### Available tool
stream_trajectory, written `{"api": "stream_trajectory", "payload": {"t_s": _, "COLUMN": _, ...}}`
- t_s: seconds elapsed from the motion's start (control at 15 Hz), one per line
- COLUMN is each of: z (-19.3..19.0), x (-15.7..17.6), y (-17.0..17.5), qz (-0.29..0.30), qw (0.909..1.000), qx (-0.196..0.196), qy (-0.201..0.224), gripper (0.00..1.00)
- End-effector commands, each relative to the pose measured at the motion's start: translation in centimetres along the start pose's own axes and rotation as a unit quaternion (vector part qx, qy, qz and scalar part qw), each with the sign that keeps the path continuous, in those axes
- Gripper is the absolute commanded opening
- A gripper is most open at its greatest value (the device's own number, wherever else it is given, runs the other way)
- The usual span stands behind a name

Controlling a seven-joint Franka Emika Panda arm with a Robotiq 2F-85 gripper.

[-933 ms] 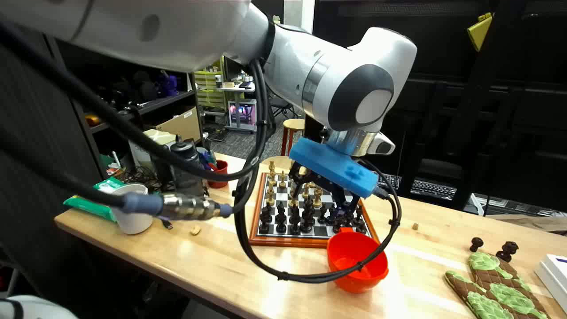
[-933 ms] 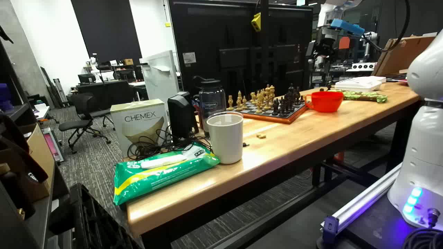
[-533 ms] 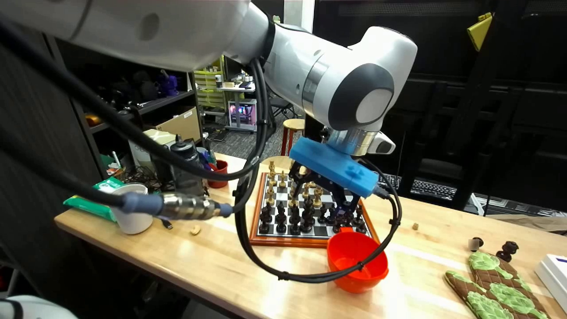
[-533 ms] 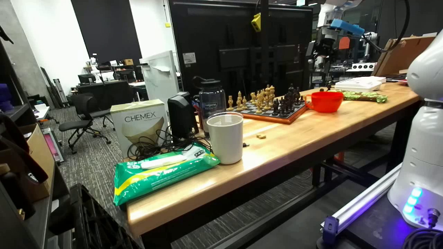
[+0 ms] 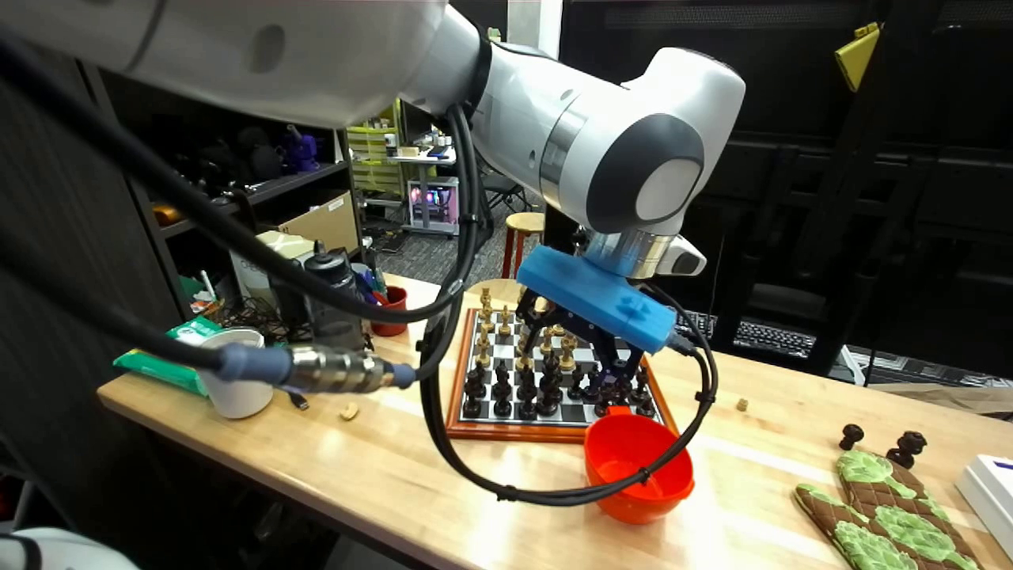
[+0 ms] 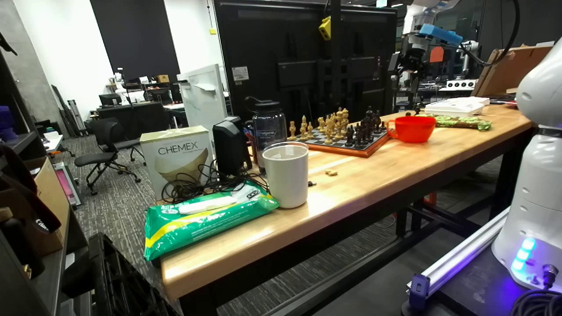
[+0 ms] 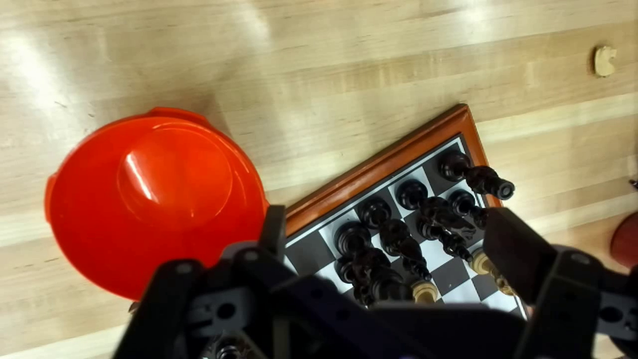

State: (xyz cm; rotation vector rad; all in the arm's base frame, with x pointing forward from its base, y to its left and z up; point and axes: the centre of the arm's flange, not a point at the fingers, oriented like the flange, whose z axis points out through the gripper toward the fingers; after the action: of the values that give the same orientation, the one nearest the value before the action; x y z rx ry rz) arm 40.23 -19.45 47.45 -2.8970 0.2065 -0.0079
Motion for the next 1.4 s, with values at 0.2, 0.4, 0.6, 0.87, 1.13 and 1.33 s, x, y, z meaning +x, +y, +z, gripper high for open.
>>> {"api": "stream_trajectory", "payload": {"t_s": 0.2, "z": 0.0, "x": 0.0, "y": 0.0, "qz": 0.0, "qw": 1.0, "qx": 0.0, "qy": 0.0, "gripper": 1.0}}
{"api": "stream_trajectory", "payload": {"t_s": 0.4, "z": 0.0, "x": 0.0, "y": 0.0, "qz": 0.0, "qw": 1.0, "qx": 0.0, "qy": 0.0, "gripper": 1.0}}
{"api": "stream_trajectory", "payload": {"t_s": 0.6, "z": 0.0, "x": 0.0, "y": 0.0, "qz": 0.0, "qw": 1.0, "qx": 0.0, "qy": 0.0, "gripper": 1.0}}
{"api": "stream_trajectory", "payload": {"t_s": 0.87, "z": 0.0, "x": 0.0, "y": 0.0, "qz": 0.0, "qw": 1.0, "qx": 0.0, "qy": 0.0, "gripper": 1.0}}
{"api": "stream_trajectory", "payload": {"t_s": 1.13, "z": 0.6, "x": -0.1, "y": -0.4, "qz": -0.037, "qw": 0.9993, "qx": -0.002, "qy": 0.011, "gripper": 1.0}}
{"api": "stream_trajectory", "payload": {"t_s": 1.33, "z": 1.1, "x": 0.2, "y": -0.6, "qz": -0.078, "qw": 0.9964, "qx": -0.006, "qy": 0.034, "gripper": 1.0}}
